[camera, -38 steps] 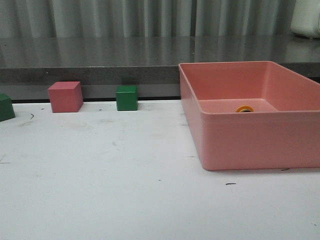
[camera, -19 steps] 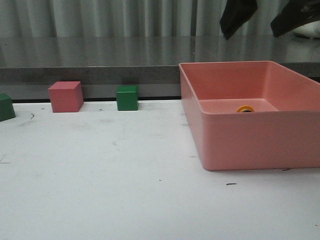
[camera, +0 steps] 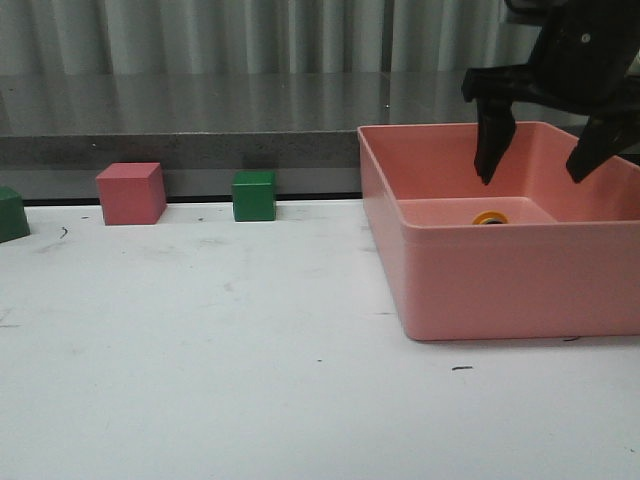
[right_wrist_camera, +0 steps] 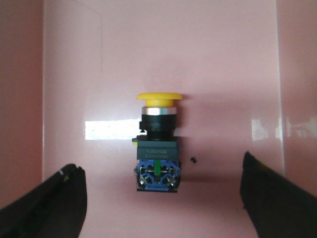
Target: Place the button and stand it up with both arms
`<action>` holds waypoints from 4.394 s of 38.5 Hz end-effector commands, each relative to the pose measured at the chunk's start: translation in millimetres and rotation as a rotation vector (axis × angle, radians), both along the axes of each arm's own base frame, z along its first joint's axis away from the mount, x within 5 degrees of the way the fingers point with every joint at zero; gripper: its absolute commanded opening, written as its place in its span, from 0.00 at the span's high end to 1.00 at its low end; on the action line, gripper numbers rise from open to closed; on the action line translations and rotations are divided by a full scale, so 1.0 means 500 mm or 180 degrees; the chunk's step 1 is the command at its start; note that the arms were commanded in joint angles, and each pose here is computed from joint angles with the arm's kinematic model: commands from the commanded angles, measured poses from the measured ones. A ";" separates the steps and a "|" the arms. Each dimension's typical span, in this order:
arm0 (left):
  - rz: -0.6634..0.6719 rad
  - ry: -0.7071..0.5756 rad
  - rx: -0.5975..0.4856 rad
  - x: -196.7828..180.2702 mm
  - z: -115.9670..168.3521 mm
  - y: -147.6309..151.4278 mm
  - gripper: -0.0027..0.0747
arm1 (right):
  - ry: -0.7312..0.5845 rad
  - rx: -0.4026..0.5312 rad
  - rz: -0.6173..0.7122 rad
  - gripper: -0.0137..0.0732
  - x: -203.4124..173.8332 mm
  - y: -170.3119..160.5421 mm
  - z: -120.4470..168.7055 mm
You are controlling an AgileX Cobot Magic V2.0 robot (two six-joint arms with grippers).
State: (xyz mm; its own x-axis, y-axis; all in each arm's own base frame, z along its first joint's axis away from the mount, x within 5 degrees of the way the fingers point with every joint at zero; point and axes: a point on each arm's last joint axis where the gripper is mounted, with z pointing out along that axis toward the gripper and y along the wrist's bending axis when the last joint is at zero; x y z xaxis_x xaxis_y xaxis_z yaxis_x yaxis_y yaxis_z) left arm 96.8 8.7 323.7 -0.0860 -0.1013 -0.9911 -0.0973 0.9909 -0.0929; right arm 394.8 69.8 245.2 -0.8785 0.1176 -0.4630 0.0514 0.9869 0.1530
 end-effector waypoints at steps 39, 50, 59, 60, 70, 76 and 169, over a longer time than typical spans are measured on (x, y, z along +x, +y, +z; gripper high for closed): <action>0.0008 -0.0333 -0.0008 0.002 0.037 0.001 0.24 | 0.0079 0.0041 -0.0008 0.55 0.066 0.013 -0.045; 0.0008 -0.0333 -0.0008 0.002 0.037 0.001 0.24 | -0.0511 0.0148 0.0179 0.55 0.007 0.048 0.111; 0.0008 -0.0333 -0.0008 0.002 0.037 0.001 0.24 | -0.0853 0.0263 0.0587 0.55 -0.065 0.127 0.232; 0.0008 -0.0333 -0.0008 0.002 0.037 0.001 0.24 | -0.0828 0.0261 0.0659 0.55 -0.072 0.141 0.239; 0.0008 -0.0333 -0.0008 0.002 0.037 0.001 0.24 | -0.0858 0.0403 0.1286 0.55 -0.097 0.299 0.281; 0.0008 -0.0333 -0.0008 0.002 0.037 0.001 0.24 | -0.0649 0.0446 0.1630 0.55 -0.101 0.407 0.242; 0.0008 -0.0333 -0.0008 0.002 0.037 0.001 0.24 | -0.0056 0.0268 0.1630 0.92 -0.100 0.405 0.268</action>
